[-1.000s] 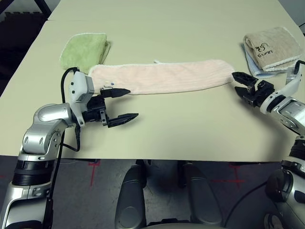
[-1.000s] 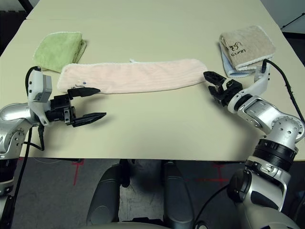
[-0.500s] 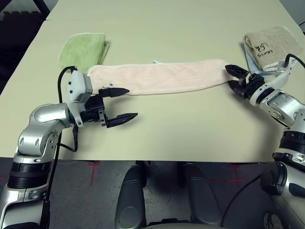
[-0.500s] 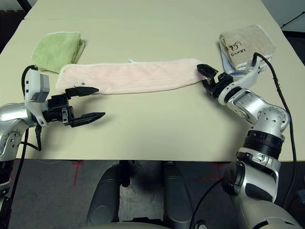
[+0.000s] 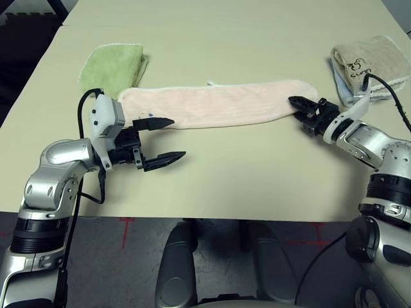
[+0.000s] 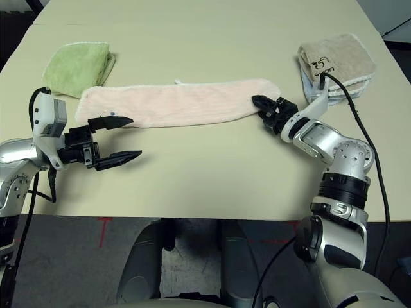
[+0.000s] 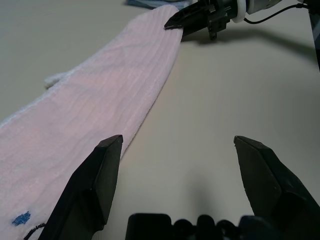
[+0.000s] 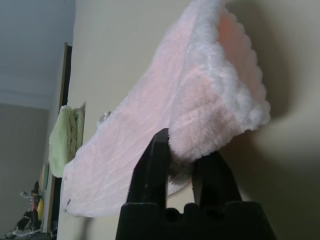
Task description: Fold the towel and set it aside.
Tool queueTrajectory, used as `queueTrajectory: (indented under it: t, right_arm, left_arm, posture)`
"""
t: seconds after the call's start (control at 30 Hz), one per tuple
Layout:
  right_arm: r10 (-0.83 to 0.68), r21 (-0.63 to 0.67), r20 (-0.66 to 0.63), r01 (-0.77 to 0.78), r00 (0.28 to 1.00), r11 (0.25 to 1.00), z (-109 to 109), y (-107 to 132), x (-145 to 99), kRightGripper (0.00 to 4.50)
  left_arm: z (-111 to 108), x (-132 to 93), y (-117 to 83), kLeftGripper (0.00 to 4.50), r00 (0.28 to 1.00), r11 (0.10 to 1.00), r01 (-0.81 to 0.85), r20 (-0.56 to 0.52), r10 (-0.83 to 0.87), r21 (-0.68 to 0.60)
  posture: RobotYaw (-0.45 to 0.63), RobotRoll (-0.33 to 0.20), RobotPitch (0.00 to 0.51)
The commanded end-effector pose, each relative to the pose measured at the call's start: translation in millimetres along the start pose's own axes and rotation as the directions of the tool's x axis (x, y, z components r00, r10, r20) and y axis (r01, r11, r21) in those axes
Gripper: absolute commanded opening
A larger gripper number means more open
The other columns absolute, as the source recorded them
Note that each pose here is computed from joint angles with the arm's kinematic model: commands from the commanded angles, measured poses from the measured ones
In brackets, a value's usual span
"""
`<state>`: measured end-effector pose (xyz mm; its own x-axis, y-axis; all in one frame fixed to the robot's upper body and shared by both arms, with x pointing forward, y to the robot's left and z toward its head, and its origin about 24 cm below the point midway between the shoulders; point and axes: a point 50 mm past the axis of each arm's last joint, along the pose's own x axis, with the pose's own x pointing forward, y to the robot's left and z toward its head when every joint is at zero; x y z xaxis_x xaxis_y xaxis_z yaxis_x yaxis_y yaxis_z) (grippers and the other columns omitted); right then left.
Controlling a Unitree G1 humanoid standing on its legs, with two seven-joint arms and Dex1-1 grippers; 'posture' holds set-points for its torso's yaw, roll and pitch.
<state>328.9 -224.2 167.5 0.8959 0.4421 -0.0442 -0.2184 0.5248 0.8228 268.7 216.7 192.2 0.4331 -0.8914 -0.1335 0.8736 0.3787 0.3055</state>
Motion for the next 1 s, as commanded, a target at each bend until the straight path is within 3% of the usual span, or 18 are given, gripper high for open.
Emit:
queueTrajectory:
  t: [0.03, 0.27, 0.83, 1.0]
  right_arm:
    - [-0.087, 0.011, 0.027, 0.087, 0.996, 0.996, 3, -16, -17, 0.03]
    - [-0.127, -0.01, 0.063, 0.128, 0.99, 0.992, 16, -20, -40, 0.03]
    - [-0.142, -0.044, 0.035, 0.143, 0.989, 0.989, 6, -21, -52, 0.03]
    - [-0.067, -0.132, 0.012, 0.068, 0.998, 0.989, 3, -9, -48, 0.03]
  left_arm:
    - [-5, 2, -2, 4.5, 1.0, 1.0, 0.021, -0.004, -0.021, -0.012]
    - [-6, 4, -1, 4.5, 1.0, 0.999, 0.03, -0.002, -0.03, -0.016]
    - [-5, 11, 5, 4.5, 0.999, 0.999, 0.042, 0.007, -0.042, -0.007]
    - [-4, 12, 7, 4.5, 0.999, 0.999, 0.042, 0.007, -0.042, -0.001]
  posture:
    - [-0.05, 0.0, 0.318]
    - [-0.08, 0.0, 0.313]
    - [-0.1, 0.0, 0.29]
    - [-0.1, 0.0, 0.281]
